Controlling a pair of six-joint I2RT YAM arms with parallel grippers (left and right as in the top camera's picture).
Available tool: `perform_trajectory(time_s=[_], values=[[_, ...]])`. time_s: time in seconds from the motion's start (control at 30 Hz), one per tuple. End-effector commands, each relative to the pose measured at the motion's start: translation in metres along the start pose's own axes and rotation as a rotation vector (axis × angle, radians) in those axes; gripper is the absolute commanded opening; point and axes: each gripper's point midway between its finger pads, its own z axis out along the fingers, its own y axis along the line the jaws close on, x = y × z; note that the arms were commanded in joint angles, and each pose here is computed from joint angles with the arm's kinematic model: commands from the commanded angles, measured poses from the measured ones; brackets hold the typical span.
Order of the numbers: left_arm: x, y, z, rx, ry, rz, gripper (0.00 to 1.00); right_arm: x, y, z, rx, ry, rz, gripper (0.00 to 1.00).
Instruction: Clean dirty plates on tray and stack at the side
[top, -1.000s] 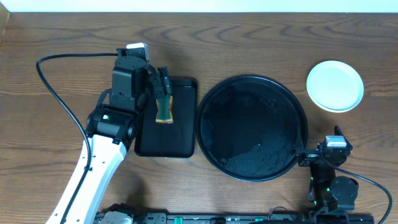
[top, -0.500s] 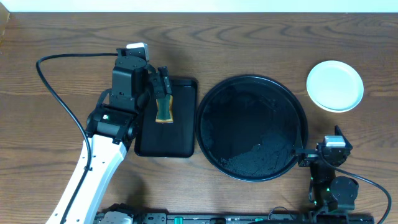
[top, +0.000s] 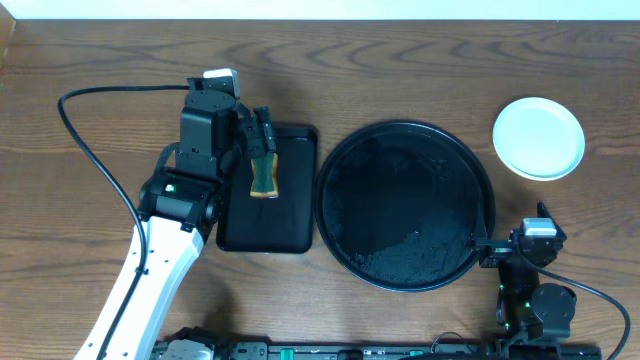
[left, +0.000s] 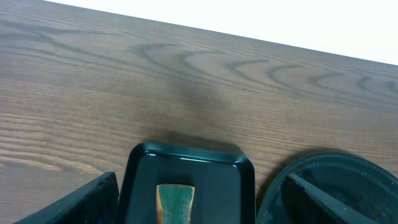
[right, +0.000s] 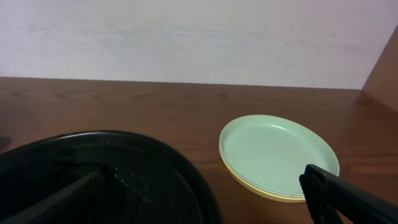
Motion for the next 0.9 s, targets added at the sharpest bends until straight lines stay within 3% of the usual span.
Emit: perform_trajectory(time_s=[0.0,0.4,0.7,0.87], values=[[-0.007,0.0,-0.001,-0.008,-0.017,0.004,0.84,0.0,0.005,0.0,-0.022,-0.003,0.015,0.99],[-0.007,0.0,-0.001,-0.008,-0.017,0.004,0.84,0.0,0.005,0.0,-0.023,-0.003,0.015,0.99],[0.025,0.012,-0.003,-0.053,0.116,0.02,0.84,0.0,0.005,0.0,-0.022,-0.003,0.015,0.99],[0.029,0.024,-0.024,-0.091,0.107,0.019,0.84,0.0,0.005,0.0,-0.023,-0.003,0.015,0.99]])
